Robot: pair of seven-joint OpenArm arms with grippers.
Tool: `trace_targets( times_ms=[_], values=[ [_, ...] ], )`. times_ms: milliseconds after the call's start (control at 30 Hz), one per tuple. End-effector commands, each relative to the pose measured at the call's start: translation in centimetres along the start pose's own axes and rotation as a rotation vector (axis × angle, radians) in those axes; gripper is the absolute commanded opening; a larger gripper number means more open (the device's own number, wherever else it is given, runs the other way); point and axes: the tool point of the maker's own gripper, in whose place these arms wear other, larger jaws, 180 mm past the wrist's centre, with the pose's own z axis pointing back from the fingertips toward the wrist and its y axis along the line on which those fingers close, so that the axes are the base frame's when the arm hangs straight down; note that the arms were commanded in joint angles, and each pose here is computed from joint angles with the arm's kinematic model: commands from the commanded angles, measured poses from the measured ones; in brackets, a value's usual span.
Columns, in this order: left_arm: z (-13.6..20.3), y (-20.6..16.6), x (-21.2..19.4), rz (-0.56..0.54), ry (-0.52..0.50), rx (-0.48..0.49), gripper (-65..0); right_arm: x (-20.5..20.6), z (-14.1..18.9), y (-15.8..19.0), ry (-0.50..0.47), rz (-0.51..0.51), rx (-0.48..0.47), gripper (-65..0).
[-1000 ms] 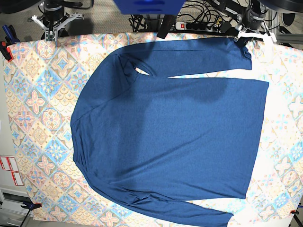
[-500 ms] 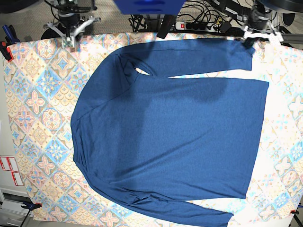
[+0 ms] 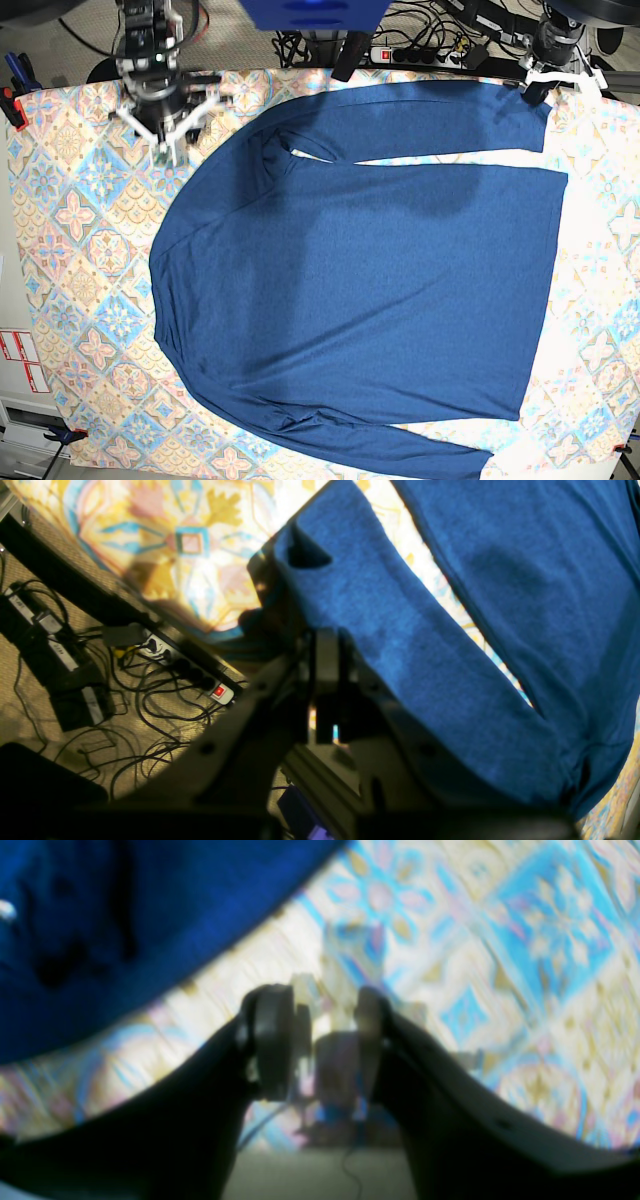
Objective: Fold the T-shirt properly
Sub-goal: 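Grasp the shoulder edges of the blue shirt with both grippers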
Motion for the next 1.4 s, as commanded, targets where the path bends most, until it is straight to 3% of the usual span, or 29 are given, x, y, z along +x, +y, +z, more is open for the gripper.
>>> trace_targets(
  times_ms=[0,200,433,600,1133,1267,1367],
  values=[
    [0.3,-0.3,0.8,-0.015,-0.022,-0.014,-65.0,1.6,0.0,-0.5,-0.036,-0.001,-0.015,-42.7],
    [0.3,-0.3,0.8,-0.016,-0.022,-0.014,-65.0,4.5,-1.5,-0.7,-0.039,-0.026,-0.014,-42.4],
    [-0.1,-0.8,1.1,-0.019,-0.031,-0.024,-65.0,5.0,-4.6,1.4,0.029,-0.225,0.146,-42.4],
    [-0.1,-0.8,1.1,-0.019,-0.031,-0.024,-65.0,3.7,-5.9,0.8,0.073,-0.332,0.168,-42.4],
    [-0.1,-0.8,1.2,-0.017,-0.030,-0.026,-65.0,1.6,-7.1,1.0,0.143,-0.356,0.167,-43.0],
    [-0.1,-0.8,1.2,-0.016,-0.031,-0.026,-65.0,1.6,-7.1,0.9,0.142,-0.358,0.167,-50.6],
    [-0.1,-0.8,1.4,-0.016,-0.037,-0.027,-65.0,1.6,-7.1,0.9,0.142,-0.358,0.167,-64.8]
  ],
)
